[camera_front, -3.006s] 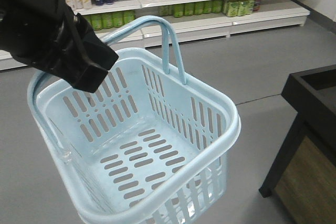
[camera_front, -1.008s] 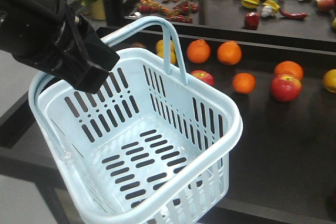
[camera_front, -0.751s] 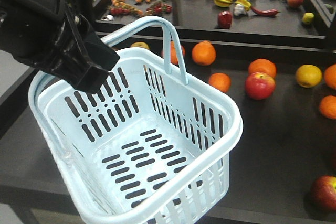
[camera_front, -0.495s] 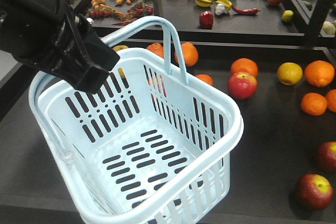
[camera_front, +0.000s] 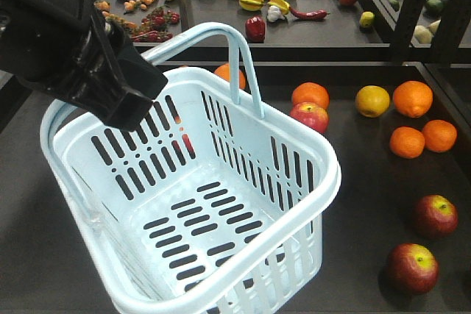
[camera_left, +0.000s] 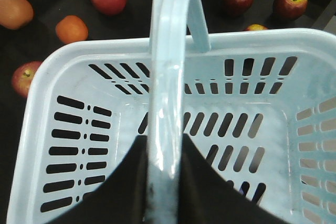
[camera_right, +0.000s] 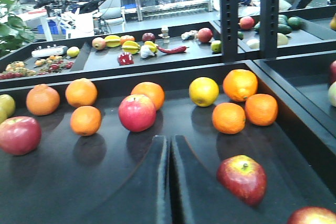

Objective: Pick three apples into basket with both arms
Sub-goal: 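Drive the base up to the fruit table with apples and oranges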

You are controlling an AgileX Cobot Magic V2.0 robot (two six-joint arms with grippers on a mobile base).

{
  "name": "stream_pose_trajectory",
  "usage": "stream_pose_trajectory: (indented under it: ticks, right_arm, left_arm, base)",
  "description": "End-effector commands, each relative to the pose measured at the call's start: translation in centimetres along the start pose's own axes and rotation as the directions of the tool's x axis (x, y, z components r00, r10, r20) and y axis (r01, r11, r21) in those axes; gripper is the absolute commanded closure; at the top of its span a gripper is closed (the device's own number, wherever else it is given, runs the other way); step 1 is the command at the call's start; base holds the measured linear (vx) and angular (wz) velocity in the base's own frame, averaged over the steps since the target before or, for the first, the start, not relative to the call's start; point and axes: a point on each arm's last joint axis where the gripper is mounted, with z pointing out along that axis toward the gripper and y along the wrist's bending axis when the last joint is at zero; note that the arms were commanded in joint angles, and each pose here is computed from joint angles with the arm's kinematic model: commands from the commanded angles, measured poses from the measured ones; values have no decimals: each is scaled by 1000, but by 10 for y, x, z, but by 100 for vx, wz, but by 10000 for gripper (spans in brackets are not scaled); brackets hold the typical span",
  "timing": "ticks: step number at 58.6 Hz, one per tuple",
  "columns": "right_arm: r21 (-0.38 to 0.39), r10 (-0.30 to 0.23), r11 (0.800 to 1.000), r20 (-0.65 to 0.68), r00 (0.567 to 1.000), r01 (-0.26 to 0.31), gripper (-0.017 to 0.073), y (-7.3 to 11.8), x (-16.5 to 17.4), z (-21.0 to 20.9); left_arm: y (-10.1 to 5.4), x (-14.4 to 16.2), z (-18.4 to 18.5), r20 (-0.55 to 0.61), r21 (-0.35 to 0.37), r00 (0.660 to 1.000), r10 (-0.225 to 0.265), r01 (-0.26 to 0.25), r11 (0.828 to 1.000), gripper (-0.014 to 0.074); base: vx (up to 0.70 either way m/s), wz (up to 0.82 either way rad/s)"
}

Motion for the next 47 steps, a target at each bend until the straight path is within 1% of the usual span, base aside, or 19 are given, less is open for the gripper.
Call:
stream_pose_trajectory:
  ticks: [1, 47]
  right_arm:
    - [-10, -8, 1000, 71, 997, 9, 564, 1, -3, 0]
    - [-10, -8, 1000, 71, 997, 9, 564, 1, -3, 0]
  left_arm:
    - [-1, -5, -19, 97, -2, 995, -12, 13, 1000, 599]
    - [-1, -5, -19, 97, -2, 995, -12, 13, 1000, 599]
  base:
    - [4, -11]
    - [6, -9]
